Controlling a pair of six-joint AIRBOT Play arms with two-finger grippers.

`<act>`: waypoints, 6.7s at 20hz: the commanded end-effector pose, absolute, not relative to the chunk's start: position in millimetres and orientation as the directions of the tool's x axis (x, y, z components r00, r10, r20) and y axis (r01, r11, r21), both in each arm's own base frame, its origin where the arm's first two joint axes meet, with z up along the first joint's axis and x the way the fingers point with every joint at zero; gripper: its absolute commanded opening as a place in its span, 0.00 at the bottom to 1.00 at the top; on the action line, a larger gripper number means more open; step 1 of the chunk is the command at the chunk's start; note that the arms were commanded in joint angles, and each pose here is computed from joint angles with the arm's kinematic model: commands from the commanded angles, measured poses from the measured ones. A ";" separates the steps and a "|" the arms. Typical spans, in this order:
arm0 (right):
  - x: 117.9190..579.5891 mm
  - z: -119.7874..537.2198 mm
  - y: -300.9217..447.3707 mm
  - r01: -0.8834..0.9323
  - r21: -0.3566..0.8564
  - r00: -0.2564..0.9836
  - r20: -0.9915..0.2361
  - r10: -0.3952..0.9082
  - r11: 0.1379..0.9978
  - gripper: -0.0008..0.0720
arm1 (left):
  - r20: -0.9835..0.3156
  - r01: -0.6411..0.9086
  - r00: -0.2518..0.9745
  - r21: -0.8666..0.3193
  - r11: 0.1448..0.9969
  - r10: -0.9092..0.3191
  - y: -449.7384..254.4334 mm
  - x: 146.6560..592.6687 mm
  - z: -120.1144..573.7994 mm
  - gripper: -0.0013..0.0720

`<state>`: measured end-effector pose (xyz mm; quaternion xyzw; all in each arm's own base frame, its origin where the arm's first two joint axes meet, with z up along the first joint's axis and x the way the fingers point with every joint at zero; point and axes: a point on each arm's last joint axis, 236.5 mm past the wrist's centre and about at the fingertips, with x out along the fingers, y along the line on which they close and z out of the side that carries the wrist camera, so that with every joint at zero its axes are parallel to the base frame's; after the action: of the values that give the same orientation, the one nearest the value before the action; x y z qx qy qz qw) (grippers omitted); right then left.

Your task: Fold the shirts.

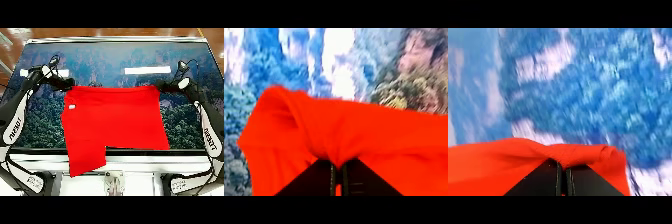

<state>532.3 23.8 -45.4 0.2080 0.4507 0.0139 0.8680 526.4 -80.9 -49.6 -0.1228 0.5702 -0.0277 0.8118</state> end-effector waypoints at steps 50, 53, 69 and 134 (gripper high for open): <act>195.2 -113.1 -14.7 0.433 0.472 -0.118 -0.814 0.568 0.767 0.96 | -0.827 -0.267 -0.083 -0.520 0.812 -0.557 -106.4 182.8 -105.3 0.08; 203.7 -121.0 -3.2 0.474 0.505 -0.049 -0.802 0.595 0.721 0.84 | -0.830 -0.239 -0.049 -0.530 0.814 -0.555 -106.1 189.4 -94.7 0.08; 388.2 -41.7 47.4 0.038 0.462 0.292 -0.853 0.432 0.886 0.10 | -0.800 0.016 0.372 -0.501 0.865 -0.470 -75.0 372.6 29.4 0.08; 354.4 199.8 93.7 -0.001 0.734 0.574 -0.556 0.601 0.680 0.10 | -0.494 0.229 0.185 -0.819 0.526 -0.849 -409.2 437.9 14.5 0.07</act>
<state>339.8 97.0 199.9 0.3456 0.4386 0.1976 0.8057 409.7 -460.0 -1.6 -0.3339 0.5236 -0.3916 0.6789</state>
